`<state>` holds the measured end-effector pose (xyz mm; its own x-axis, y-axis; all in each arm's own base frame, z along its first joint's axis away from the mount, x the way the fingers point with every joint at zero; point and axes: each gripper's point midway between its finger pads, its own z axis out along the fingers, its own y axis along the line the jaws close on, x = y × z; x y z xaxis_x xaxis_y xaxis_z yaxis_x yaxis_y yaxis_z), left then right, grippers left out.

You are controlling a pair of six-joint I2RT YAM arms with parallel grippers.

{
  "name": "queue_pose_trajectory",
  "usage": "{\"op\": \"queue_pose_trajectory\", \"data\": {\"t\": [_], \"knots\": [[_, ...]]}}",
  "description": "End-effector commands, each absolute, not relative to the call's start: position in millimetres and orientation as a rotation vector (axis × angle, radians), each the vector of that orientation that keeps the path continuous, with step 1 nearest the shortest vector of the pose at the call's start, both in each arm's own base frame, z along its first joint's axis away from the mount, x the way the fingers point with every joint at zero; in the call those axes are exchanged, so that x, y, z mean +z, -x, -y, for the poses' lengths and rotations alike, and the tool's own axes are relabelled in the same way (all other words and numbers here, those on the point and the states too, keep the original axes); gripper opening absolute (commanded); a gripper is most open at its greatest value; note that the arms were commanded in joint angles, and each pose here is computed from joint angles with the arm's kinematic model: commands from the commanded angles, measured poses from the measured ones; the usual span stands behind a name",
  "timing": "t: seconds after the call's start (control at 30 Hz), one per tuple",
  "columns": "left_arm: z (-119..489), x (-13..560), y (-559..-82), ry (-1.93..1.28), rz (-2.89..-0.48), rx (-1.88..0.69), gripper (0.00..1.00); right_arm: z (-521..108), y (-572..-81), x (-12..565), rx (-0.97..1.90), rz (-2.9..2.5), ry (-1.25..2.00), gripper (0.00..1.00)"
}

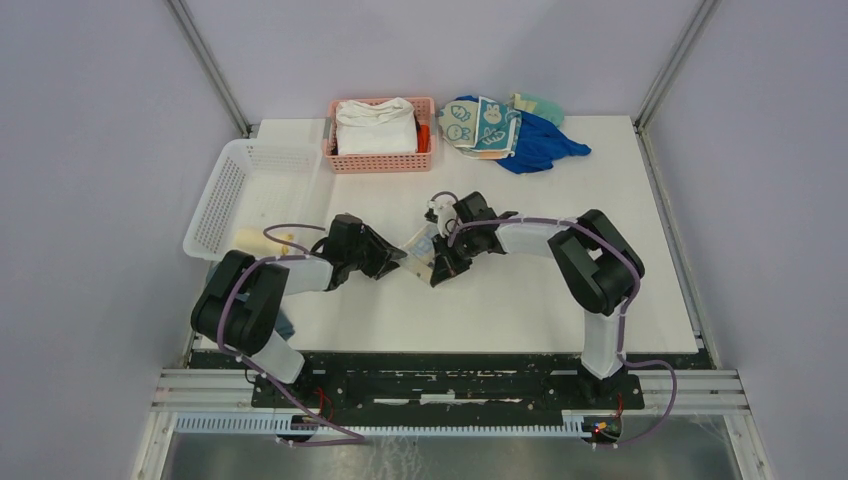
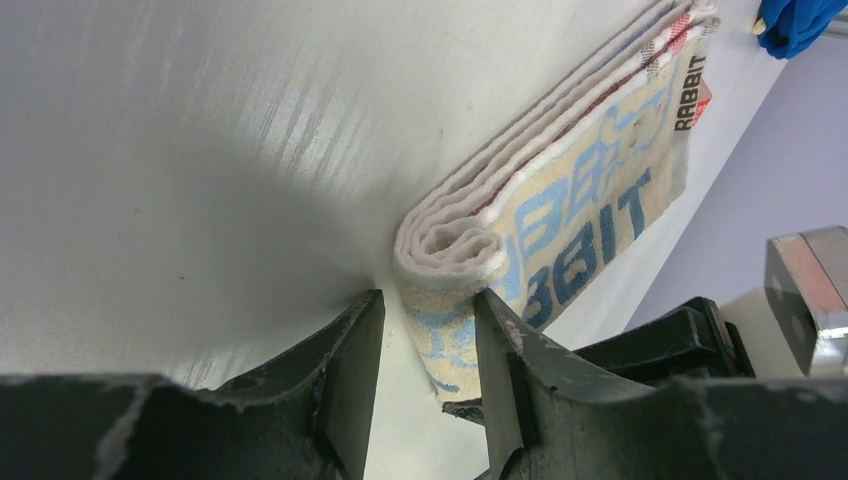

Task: Roll the towels
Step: Roll the towel at the center of the board.

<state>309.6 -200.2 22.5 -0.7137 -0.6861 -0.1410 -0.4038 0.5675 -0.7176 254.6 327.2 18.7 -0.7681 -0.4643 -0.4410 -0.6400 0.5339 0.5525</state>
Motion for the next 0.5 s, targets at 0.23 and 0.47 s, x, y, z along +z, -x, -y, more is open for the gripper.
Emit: {"op": "queue_pose_trajectory", "data": {"t": [0.23,0.47], "knots": [[177.5,-37.2,-277.1,0.987,-2.609,-0.679,0.42,-308.9,-260.6,22.7,0.997,-2.603,0.719,0.27],[175.6,-43.6,-273.4,0.988,-2.639,-0.648,0.41,-291.6,-277.7,73.7,0.473,-2.377,0.870,0.42]]}}
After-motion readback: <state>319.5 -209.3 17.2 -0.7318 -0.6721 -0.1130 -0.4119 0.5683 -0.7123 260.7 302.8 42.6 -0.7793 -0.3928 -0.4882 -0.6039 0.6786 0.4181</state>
